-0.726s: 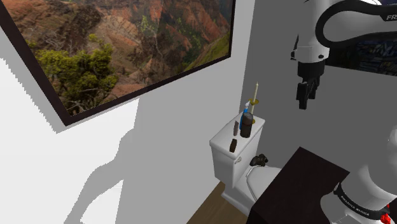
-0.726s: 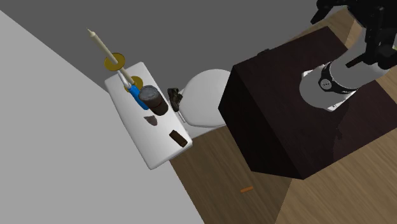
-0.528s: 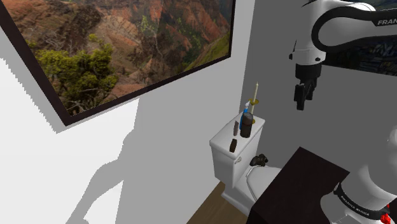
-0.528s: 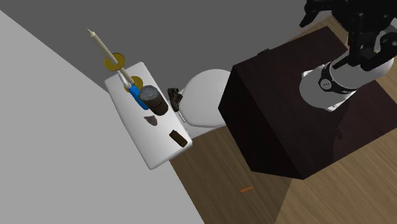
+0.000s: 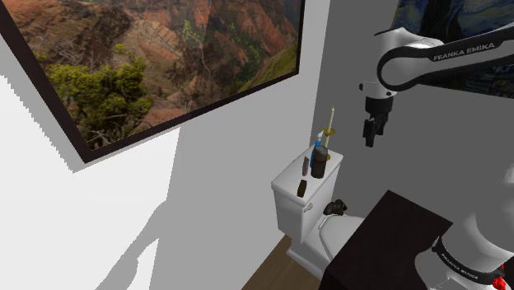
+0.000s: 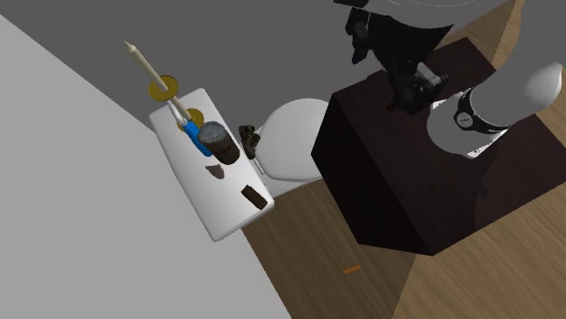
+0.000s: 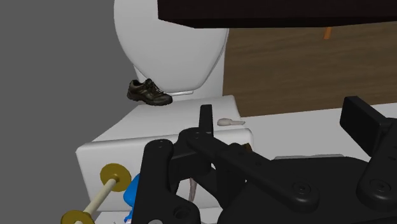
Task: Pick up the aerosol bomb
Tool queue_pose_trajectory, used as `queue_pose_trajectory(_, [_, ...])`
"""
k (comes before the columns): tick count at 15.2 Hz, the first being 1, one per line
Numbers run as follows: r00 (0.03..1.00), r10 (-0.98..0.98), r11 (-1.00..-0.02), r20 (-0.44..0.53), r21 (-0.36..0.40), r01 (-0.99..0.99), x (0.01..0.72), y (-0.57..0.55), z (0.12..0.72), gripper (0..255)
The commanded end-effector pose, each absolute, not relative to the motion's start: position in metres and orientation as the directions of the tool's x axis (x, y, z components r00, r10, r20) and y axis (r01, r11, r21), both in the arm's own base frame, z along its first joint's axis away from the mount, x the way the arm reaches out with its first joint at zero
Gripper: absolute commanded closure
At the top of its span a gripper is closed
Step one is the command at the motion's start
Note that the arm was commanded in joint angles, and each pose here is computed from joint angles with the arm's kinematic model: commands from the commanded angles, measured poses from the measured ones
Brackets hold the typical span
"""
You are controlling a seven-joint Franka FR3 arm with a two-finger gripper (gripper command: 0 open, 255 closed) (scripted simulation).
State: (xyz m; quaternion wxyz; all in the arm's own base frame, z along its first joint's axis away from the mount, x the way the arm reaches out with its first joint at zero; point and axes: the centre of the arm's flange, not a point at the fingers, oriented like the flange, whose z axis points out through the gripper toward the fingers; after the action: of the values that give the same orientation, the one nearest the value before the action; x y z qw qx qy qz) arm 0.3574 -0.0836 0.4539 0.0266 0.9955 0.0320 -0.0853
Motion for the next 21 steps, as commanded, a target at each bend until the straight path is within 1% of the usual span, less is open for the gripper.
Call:
queue_pose_trajectory(1, [0.986,0.069,-0.996,-0.155,0.049,0.078,0.372,-0.093,0.437,0])
queue_pose_trajectory(21, [0.987,0.163,-0.985,-0.02,0.062,0.163,0.53,-0.203,0.282,0])
